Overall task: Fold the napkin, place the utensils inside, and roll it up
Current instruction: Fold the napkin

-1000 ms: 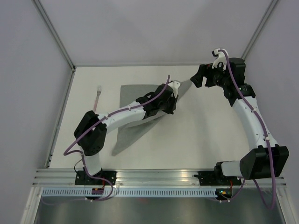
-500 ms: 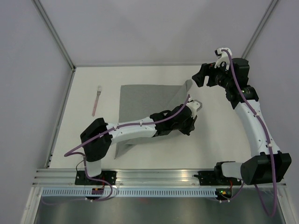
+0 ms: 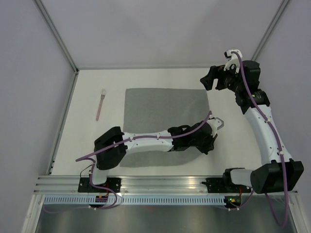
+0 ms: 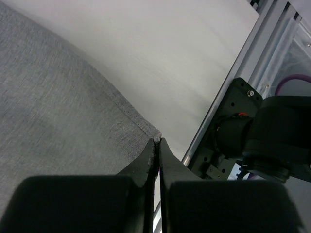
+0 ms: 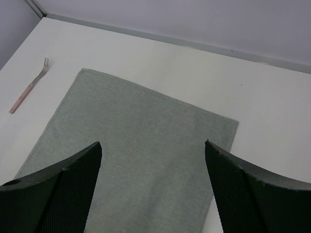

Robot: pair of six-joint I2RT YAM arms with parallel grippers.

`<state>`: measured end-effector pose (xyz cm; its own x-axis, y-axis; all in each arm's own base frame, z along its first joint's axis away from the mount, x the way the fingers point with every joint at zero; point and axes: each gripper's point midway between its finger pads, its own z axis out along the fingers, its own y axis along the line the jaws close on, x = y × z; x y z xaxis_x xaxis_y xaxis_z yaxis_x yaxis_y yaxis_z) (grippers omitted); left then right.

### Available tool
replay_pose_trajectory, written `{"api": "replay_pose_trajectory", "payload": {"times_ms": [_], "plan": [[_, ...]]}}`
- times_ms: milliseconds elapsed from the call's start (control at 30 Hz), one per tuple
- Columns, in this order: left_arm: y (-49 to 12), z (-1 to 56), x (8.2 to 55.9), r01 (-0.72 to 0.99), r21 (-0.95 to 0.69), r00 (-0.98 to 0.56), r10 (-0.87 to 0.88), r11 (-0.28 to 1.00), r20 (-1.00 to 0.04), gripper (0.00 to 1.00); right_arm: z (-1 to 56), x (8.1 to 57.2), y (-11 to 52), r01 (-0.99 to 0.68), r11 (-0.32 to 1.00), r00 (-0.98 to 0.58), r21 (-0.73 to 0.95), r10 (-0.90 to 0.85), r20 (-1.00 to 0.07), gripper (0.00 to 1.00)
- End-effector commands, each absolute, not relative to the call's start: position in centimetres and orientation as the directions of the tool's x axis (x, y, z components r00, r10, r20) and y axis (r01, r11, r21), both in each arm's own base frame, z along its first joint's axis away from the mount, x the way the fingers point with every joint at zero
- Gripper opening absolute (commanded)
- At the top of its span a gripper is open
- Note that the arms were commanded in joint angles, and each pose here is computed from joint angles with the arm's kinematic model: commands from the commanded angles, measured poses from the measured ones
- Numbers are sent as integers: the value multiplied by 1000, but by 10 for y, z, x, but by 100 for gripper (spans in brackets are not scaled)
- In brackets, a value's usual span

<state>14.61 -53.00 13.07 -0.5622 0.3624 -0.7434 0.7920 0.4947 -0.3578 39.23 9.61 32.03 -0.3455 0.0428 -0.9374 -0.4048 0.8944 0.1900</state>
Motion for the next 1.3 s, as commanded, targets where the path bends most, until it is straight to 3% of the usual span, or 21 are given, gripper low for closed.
{"api": "replay_pose_trajectory", "payload": {"times_ms": [0, 167, 467, 767, 1267], "plan": [[-552, 162, 140, 782, -431, -583, 285, 450, -761, 2, 333, 389, 95, -401, 899, -306, 173, 47, -951, 92], [-550, 163, 145, 778, -415, -577, 275, 472, -769, 2, 334, 388, 94, -400, 900, -305, 172, 47, -951, 92], [-519, 165, 195, 707, -335, -567, 217, 623, -794, 2, 332, 388, 95, -403, 899, -310, 174, 45, -950, 91], [-445, 147, 287, 526, -375, -655, 83, 763, -751, 2, 328, 388, 96, -407, 896, -318, 176, 41, -947, 92], [-318, 135, 419, 273, -408, -677, -127, 871, -725, 2, 321, 392, 96, -406, 895, -338, 183, 39, -941, 92]]}}
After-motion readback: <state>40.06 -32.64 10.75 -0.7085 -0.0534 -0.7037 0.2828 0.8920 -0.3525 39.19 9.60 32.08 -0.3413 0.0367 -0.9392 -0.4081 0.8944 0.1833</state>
